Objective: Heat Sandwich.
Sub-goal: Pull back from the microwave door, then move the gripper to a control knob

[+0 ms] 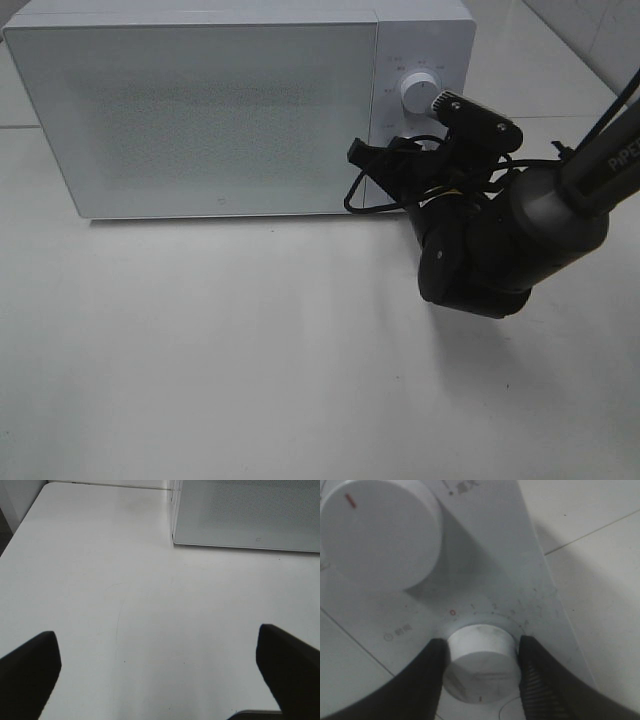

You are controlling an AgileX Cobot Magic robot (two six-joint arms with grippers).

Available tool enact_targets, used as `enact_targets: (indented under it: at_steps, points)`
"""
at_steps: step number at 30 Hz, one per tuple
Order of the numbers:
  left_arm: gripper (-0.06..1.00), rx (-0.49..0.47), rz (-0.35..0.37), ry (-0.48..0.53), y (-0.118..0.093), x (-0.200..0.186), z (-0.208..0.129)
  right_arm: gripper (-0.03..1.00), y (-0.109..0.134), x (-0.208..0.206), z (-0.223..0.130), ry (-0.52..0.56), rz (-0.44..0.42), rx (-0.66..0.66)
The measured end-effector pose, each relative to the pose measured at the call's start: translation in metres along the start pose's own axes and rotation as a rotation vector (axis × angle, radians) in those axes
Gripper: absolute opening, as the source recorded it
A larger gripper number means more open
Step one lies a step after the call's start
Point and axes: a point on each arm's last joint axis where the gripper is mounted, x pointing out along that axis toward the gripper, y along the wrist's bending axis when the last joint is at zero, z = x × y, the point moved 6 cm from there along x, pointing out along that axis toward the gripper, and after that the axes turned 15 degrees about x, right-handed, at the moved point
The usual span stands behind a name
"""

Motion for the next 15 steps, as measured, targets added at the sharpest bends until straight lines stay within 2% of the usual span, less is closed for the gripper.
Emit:
enact_targets:
  at_steps: [2,3,6,7,8,10,11,12,15]
  points:
    - [0.99,0.0,0.0,0.0,0.0,0.0,0.0,0.4,0.0002,0.0,-0.0001,0.001,0.002,0.042]
    - [0.99,0.0,0.0,0.0,0.0,0.0,0.0,0.4,0.0003,0.0002,-0.0008,0.001,0.005,0.118]
    - [0.99,0.0,0.0,0.0,0.0,0.0,0.0,0.4,0.0006,-0.0003,-0.0011,0.002,0.013,0.228]
    - [0.99,0.0,0.0,0.0,0.0,0.0,0.0,0.4,0.0006,-0.0003,-0.0011,0.002,0.013,0.228]
    - [0.99,0.0,0.0,0.0,0.0,0.0,0.0,0.4,0.0006,-0.0004,-0.0012,0.004,0.014,0.306]
    - [0.99,0.0,0.0,0.0,0.0,0.0,0.0,0.4,0.001,-0.0007,-0.0017,0.009,0.018,0.394]
    - [0.99,0.0,0.0,0.0,0.0,0.0,0.0,0.4,0.001,-0.0007,-0.0017,0.009,0.018,0.394]
    - [0.99,0.0,0.0,0.0,0.0,0.0,0.0,0.4,0.001,-0.0007,-0.0017,0.009,0.018,0.484]
    - [0.99,0.0,0.0,0.0,0.0,0.0,0.0,0.4,0.0009,-0.0009,-0.0016,0.009,0.018,0.601]
